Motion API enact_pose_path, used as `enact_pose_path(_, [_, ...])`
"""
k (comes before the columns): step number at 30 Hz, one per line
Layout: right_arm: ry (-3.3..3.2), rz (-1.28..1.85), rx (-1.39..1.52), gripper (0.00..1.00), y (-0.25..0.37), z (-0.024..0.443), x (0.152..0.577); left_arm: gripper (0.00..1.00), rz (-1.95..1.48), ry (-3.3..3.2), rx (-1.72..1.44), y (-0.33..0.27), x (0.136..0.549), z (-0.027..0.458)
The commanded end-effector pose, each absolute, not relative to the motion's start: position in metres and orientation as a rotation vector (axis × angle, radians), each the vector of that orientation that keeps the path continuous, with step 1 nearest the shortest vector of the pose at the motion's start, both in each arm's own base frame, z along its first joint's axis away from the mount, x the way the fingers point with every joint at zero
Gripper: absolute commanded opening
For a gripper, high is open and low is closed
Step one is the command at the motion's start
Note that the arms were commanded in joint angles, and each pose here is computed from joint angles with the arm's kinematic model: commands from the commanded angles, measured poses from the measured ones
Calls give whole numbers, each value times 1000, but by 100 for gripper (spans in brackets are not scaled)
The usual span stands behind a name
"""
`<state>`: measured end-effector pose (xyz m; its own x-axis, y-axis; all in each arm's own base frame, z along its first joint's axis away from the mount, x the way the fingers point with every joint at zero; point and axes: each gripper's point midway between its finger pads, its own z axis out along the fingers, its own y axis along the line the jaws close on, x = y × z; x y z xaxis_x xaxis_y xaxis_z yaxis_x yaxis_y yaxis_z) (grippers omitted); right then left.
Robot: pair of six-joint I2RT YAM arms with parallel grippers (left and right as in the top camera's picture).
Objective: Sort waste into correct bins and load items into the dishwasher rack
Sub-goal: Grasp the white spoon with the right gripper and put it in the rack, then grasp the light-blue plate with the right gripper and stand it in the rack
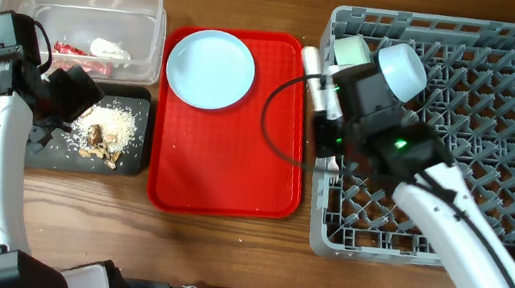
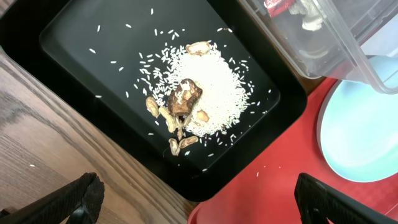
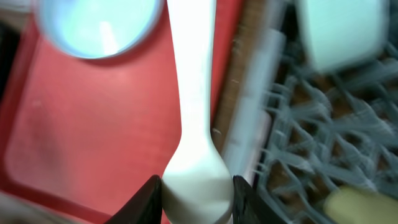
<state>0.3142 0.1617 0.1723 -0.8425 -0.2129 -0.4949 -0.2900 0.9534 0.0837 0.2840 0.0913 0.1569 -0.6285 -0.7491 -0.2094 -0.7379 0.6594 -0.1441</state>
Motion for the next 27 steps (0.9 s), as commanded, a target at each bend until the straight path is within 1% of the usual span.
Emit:
enact_pose_path(1, [2725,153,-260,17,137,144,304,100,-82,2600,-1203,91,285,163])
enact_pose_path(3, [2794,100,-177,16,126,122,293,100,-82,2600,-1203,91,285,163])
enact_pose_path(5, [2829,94,-154,17,123,111,285,100,-82,2600,-1203,91,285,163])
enact_pose_path(6, [2841,89,-152,17,122,107,282,100,-82,2600,-1202,91,285,163])
enact_pose_path(7, [2847,86,-153,21,121,105,281,100,-82,2600,-1203,91,285,163])
enact_pose_path(8, [2850,84,-154,30,121,105,280,100,-82,2600,-1203,91,285,163])
enact_pose_path(9, [2853,83,-153,43,120,104,279,100,-82,2600,-1203,91,285,163])
enact_pose_path(11, [2853,83,-154,52,120,104,279,100,-82,2600,-1202,91,285,163])
enact_pose_path(15, [2850,84,-154,54,121,105,280,100,-82,2600,-1203,91,285,163])
enact_pose_path(17, [2802,110,-162,57,127,117,291,100,-82,2600,-1202,91,285,163])
enact_pose_path(18, [2752,168,-217,57,138,130,301,100,-82,2600,-1203,91,285,163])
enact_pose_path(20, [2576,434,-357,61,182,170,326,100,-82,2600,-1203,91,285,163])
enact_pose_path(21, [2499,536,-385,65,198,183,334,100,-82,2600,-1203,91,285,163])
enact_pose_path(23, [2376,656,-412,66,221,201,350,100,-83,2600,-1203,91,285,163])
enact_pose_path(25, [2323,692,-391,66,236,202,365,100,-83,2600,-1203,91,285,163])
enact_pose_path(27, [2287,704,-416,66,256,192,377,100,-83,2597,-1201,91,286,163])
